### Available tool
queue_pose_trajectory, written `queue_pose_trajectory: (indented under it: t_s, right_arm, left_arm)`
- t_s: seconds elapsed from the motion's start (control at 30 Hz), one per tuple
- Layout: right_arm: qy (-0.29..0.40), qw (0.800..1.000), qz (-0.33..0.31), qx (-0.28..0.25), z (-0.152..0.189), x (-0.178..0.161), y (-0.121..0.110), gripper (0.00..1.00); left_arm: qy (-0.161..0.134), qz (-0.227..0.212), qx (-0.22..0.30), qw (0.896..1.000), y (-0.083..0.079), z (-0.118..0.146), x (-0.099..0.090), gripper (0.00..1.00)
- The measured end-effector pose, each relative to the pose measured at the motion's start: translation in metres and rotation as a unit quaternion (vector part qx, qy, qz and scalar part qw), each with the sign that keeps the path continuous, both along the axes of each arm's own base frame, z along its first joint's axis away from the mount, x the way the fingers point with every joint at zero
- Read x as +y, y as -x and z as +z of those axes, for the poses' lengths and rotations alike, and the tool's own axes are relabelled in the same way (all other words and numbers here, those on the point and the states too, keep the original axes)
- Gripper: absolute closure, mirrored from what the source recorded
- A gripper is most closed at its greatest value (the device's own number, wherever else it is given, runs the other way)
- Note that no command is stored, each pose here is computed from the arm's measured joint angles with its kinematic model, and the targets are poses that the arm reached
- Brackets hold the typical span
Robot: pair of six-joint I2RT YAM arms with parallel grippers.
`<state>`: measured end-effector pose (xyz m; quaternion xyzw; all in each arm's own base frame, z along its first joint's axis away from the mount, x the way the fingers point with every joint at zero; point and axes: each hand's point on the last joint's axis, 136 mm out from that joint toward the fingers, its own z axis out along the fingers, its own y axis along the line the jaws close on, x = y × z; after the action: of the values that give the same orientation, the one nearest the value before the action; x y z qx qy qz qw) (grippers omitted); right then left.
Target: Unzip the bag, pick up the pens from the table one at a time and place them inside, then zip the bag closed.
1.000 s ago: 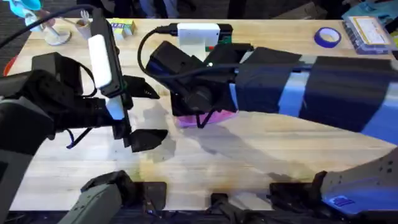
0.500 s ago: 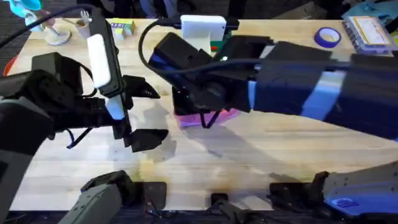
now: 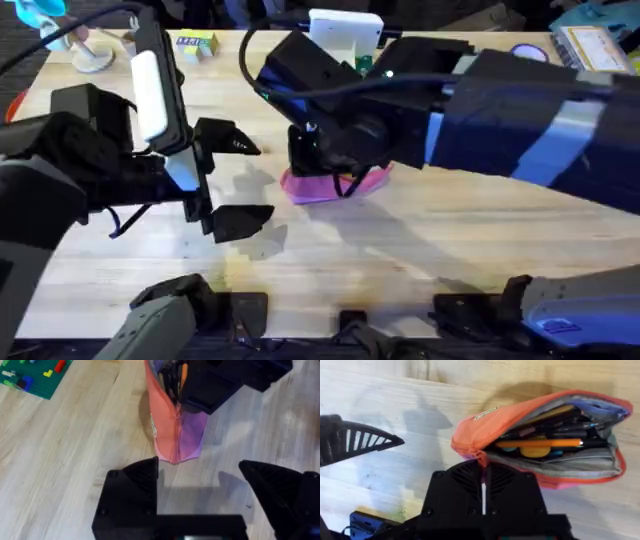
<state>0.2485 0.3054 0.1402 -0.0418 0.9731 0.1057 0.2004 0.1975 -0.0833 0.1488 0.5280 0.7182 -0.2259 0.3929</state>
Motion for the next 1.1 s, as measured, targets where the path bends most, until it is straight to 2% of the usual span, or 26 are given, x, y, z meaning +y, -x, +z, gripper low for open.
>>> queue_pose_trajectory:
  t_s: [0.13,0.27,0.4,0.57,0.7,1.1]
  right_arm:
    - [0.000,1.000,0.000,0.000,0.000,0.000,0.000,0.970]
    - [0.000,1.000,0.000,0.000,0.000,0.000,0.000,0.970]
    - [0.000,1.000,0.000,0.000,0.000,0.000,0.000,0.970]
    - [0.000,1.000,0.000,0.000,0.000,0.000,0.000,0.970]
    - [0.000,1.000,0.000,0.000,0.000,0.000,0.000,0.970]
    - [0.000,1.000,0.000,0.000,0.000,0.000,0.000,0.970]
  left_arm:
    - [0.010,-0.001,0.006,1.000,-0.001,-0.001,-0.001,0.006]
    - [0.027,-0.002,0.044,0.999,-0.004,-0.012,-0.002,0.007]
    - [0.058,-0.003,0.061,0.996,-0.015,-0.020,-0.003,0.007]
    - [0.093,-0.005,0.058,0.994,-0.031,-0.026,-0.004,0.007]
    - [0.111,-0.006,0.066,0.992,-0.036,-0.031,-0.006,0.007]
    - [0.118,-0.050,0.065,0.990,-0.046,-0.051,-0.023,0.007]
